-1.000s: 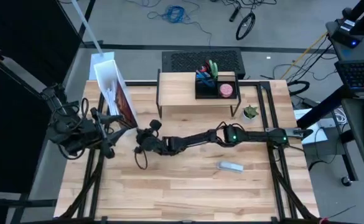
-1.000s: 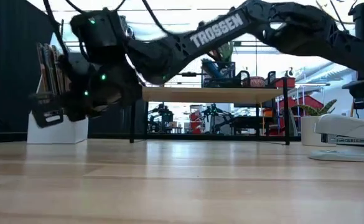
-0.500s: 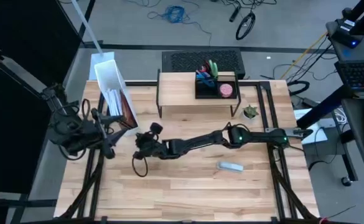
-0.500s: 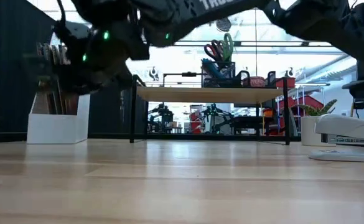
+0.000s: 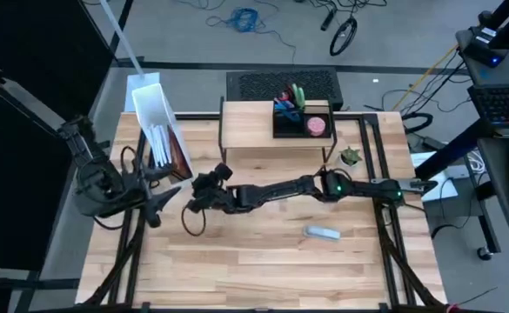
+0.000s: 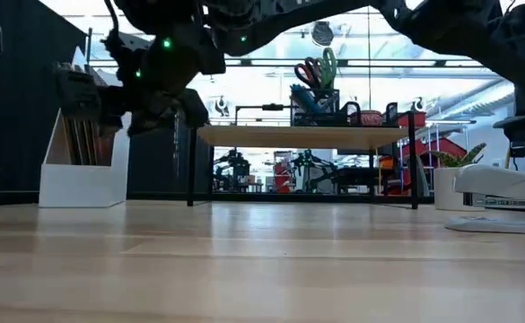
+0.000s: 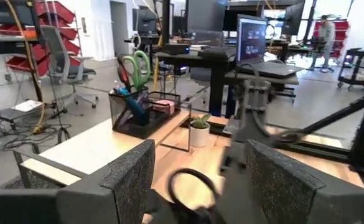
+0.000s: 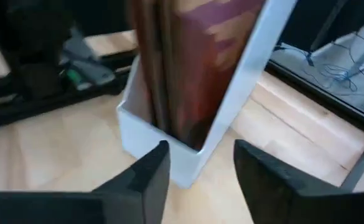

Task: Stock shelves
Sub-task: Put the white bookshelf on the shelf

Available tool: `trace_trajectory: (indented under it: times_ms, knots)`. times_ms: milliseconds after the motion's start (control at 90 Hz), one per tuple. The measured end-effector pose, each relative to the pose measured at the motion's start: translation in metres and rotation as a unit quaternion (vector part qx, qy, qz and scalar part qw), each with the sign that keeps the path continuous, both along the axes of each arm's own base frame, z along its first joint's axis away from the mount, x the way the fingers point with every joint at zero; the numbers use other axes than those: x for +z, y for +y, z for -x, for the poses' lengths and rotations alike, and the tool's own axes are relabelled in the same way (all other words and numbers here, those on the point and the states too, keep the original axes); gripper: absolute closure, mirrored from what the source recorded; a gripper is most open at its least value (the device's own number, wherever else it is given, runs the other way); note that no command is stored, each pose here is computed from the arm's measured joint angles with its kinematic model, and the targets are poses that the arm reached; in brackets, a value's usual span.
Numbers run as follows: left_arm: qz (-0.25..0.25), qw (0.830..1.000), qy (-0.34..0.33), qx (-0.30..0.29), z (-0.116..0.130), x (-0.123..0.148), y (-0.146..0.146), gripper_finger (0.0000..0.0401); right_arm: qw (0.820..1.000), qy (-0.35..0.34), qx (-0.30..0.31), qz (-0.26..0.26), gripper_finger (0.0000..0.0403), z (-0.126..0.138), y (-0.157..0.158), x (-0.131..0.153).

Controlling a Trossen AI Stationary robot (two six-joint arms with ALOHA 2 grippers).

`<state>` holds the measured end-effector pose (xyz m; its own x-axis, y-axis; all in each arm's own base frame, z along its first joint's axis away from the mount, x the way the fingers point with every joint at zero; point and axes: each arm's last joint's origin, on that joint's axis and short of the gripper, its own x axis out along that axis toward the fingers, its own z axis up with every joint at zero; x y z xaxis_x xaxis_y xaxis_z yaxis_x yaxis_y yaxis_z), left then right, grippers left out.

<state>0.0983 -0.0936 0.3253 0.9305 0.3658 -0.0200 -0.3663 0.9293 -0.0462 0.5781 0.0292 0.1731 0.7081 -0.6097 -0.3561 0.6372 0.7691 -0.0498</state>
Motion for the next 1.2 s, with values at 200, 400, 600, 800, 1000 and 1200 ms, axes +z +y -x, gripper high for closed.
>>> trace_trajectory:
  times_ms: [200, 400, 600, 800, 1000, 1200]
  knots:
    - [-0.008, 1.0, 0.005, -0.02, 0.004, -0.001, -0.004, 0.0168, 0.999, -0.046, -0.018, -0.007, 0.0232, -0.005, -0.035, 0.005]
    - [-0.009, 0.999, 0.006, -0.032, 0.006, -0.002, -0.006, 0.0168, 0.997, -0.083, -0.006, -0.003, 0.0244, -0.01, -0.05, 0.007]
    - [-0.009, 0.999, 0.006, -0.036, 0.007, -0.002, -0.007, 0.0168, 0.995, -0.095, -0.003, 0.0, 0.0247, -0.011, -0.05, 0.009]
    - [-0.003, 0.999, 0.004, -0.036, 0.007, -0.002, -0.007, 0.0168, 0.997, -0.073, 0.003, 0.038, 0.0248, -0.012, -0.034, 0.005]
    - [-0.001, 0.999, 0.003, -0.036, 0.007, -0.002, -0.007, 0.0168, 0.992, -0.003, 0.012, 0.125, 0.0248, -0.004, 0.006, 0.024]
    - [0.001, 1.0, -0.004, 0.025, 0.004, 0.0, -0.001, 0.0168, 0.982, 0.076, 0.062, 0.16, 0.0248, 0.015, 0.037, 0.059]
